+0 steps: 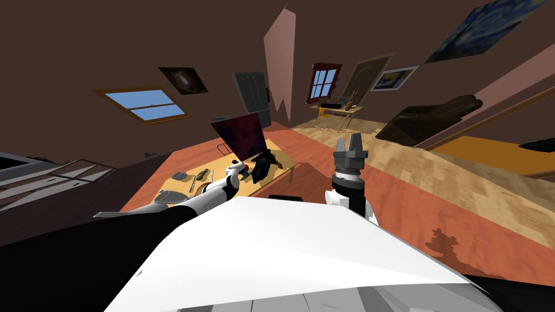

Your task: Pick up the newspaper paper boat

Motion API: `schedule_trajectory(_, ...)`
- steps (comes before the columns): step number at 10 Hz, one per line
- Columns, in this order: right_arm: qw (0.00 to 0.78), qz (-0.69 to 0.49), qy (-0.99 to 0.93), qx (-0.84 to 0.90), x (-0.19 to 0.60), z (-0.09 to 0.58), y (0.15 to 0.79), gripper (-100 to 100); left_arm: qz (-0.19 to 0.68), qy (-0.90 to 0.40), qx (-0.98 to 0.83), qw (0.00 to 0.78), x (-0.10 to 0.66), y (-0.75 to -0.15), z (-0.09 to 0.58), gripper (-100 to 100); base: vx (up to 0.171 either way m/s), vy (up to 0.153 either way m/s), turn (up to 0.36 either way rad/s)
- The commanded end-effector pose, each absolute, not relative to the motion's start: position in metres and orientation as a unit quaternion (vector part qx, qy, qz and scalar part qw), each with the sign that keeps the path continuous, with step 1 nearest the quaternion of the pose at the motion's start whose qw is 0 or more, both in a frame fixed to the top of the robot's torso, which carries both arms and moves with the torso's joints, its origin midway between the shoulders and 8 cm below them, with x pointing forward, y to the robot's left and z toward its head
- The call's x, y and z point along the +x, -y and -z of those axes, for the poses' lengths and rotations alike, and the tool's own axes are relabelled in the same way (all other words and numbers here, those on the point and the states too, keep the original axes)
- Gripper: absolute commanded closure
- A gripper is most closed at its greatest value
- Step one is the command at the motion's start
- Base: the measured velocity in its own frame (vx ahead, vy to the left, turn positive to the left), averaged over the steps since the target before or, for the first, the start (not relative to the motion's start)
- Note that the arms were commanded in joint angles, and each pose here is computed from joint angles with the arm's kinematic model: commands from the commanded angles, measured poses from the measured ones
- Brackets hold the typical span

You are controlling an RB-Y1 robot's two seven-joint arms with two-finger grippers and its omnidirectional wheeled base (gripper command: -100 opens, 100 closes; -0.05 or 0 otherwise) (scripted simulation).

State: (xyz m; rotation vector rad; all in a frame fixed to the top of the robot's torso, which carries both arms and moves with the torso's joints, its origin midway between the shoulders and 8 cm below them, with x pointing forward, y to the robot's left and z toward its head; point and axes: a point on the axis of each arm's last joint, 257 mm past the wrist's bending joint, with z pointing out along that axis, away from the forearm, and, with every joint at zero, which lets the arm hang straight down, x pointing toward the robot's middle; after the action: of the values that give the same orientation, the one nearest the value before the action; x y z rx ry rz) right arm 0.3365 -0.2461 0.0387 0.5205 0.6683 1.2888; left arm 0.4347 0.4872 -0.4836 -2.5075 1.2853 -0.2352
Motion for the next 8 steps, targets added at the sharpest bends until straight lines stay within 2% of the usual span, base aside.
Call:
schedule_trajectory(1, 0.717, -0.582, -0.302, 0.235, 0.336, -0.039, 0.246, 0, 0.082, -0.449, -0.876, 0.156, 0.435, -0.487, 0.484, 100, 0.000, 0.000, 0.000)
schedule_trajectory(4, 0.717, -0.582, -0.302, 0.235, 0.336, -0.039, 0.246, 0, 0.082, -0.449, -0.876, 0.156, 0.434, -0.487, 0.484, 100, 0.000, 0.000, 0.000)
schedule_trajectory(5, 0.717, -0.582, -0.302, 0.235, 0.336, -0.039, 0.246, 0, 0.082, -0.449, -0.876, 0.155, 0.434, -0.487, 0.484, 0, 0.000, 0.000, 0.000)
schedule_trajectory(6, 0.717, -0.582, -0.302, 0.235, 0.336, -0.039, 0.246, 0, 0.081, -0.447, -0.877, 0.156, 0.440, -0.492, 0.473, 100, -0.054, -0.030, -0.020)
schedule_trajectory(8, 0.717, -0.582, -0.302, 0.235, 0.336, -0.039, 0.246, 0, 0.081, -0.446, -0.878, 0.156, 0.444, -0.496, 0.464, 100, -0.063, -0.038, -0.018)
